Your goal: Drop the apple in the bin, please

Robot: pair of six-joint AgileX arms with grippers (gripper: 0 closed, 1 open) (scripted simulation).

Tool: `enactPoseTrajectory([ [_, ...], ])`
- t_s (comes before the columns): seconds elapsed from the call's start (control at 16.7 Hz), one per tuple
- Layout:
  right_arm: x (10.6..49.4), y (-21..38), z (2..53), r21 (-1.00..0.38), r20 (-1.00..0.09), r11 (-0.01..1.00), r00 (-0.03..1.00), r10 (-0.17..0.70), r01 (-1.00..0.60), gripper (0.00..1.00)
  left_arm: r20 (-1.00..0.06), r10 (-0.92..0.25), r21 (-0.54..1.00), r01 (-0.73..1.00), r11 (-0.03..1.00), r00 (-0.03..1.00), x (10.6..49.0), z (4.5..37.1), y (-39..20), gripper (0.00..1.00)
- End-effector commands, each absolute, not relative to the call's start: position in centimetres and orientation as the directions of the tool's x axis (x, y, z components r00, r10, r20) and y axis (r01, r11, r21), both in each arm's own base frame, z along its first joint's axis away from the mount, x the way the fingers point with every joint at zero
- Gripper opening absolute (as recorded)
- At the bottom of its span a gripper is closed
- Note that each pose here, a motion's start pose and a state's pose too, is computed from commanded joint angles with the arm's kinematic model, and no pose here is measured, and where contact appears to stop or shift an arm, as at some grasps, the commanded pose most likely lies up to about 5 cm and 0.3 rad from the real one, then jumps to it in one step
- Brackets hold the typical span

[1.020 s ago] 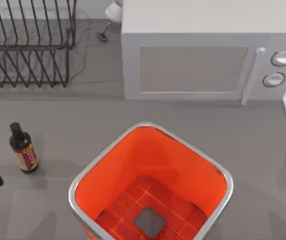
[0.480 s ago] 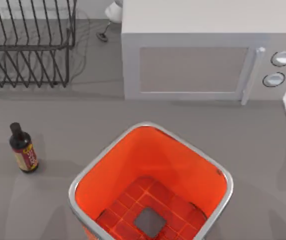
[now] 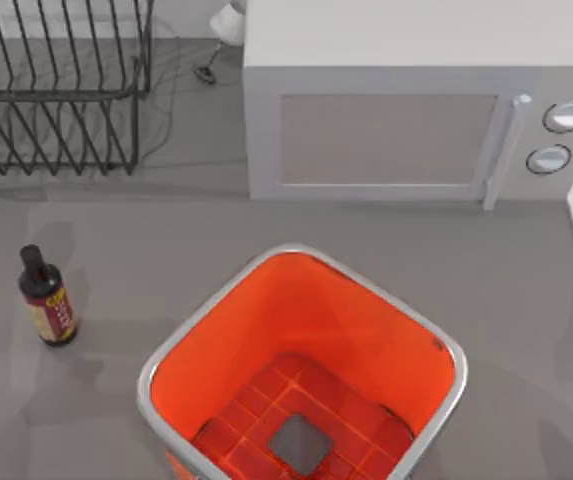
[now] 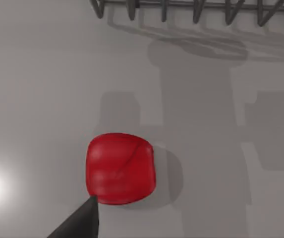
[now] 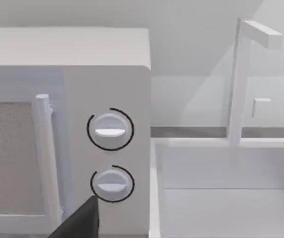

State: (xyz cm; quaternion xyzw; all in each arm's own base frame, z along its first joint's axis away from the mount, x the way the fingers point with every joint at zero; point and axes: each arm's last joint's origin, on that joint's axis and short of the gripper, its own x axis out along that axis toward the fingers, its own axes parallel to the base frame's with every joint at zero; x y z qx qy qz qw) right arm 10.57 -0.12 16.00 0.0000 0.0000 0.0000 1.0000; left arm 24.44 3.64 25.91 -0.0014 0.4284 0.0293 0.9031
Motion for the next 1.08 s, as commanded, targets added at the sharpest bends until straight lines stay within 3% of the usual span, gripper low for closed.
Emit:
enactPoseTrajectory([
  [0.24, 10.6, -0.1, 16.0, 0.0, 0.0, 1.0, 1.0, 0.0, 0.0, 1.0, -0.927, 0.038, 0.004, -0.09, 0.996, 0.373, 31.0, 23.0, 6.6, 1.0],
  [0.54, 10.6, -0.1, 16.0, 0.0, 0.0, 1.0, 1.0, 0.0, 0.0, 1.0, -0.991, -0.001, -0.018, -0.127, 0.992, 0.131, 35.3, 18.8, 9.5, 1.0],
  [0.72, 10.6, -0.1, 16.0, 0.0, 0.0, 1.0, 1.0, 0.0, 0.0, 1.0, -0.997, -0.013, -0.023, -0.136, 0.99, 0.076, 36.0, 17.8, 10.1, 1.0],
  [1.08, 10.6, -0.1, 16.0, 0.0, 0.0, 1.0, 1.0, 0.0, 0.0, 1.0, -0.997, -0.014, -0.024, -0.135, 0.991, 0.072, 36.0, 17.2, 10.0, 1.0],
])
